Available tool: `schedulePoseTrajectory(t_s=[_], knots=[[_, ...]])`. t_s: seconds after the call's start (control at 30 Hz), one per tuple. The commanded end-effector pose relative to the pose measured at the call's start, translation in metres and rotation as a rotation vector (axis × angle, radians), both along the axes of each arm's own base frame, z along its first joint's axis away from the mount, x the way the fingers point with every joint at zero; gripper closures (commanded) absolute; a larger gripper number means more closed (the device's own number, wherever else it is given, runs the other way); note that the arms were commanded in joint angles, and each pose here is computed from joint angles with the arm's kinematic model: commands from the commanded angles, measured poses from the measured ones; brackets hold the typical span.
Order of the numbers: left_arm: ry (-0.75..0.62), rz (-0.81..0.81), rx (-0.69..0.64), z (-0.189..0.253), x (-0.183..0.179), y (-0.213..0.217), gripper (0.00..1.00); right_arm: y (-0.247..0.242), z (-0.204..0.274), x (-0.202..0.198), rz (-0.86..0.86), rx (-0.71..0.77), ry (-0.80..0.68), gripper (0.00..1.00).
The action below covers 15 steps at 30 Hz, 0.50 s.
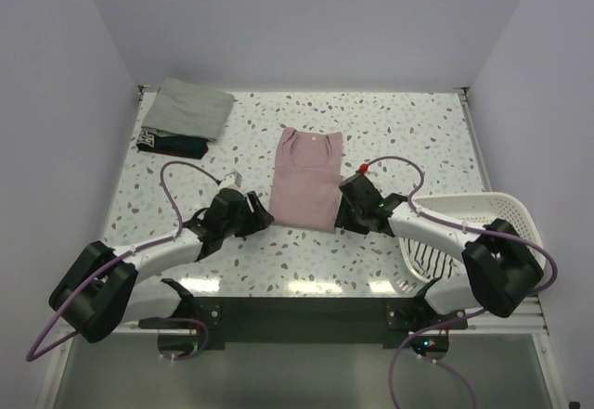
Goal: Fold and stack the tank tops
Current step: Fold the tank top
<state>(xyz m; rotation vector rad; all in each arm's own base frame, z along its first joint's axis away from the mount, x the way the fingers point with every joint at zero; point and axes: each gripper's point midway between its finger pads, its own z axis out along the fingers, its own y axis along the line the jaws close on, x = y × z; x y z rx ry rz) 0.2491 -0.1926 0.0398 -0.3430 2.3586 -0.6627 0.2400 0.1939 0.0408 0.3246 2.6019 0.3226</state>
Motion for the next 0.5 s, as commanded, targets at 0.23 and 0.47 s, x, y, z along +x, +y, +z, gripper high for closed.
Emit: schedulePoseTrajectory(t_s=[0.23,0.47], knots=[[0.007,0.029,-0.039,-0.006,0.016,-0.013,0.46,0.022,-0.008,0.006,-0.096,0.149,-0.021,0.55],[0.065,0.080,0.001,-0.025,0.005,0.001,0.50,0.024,-0.017,-0.001,-0.111,0.174,-0.002,0.55]])
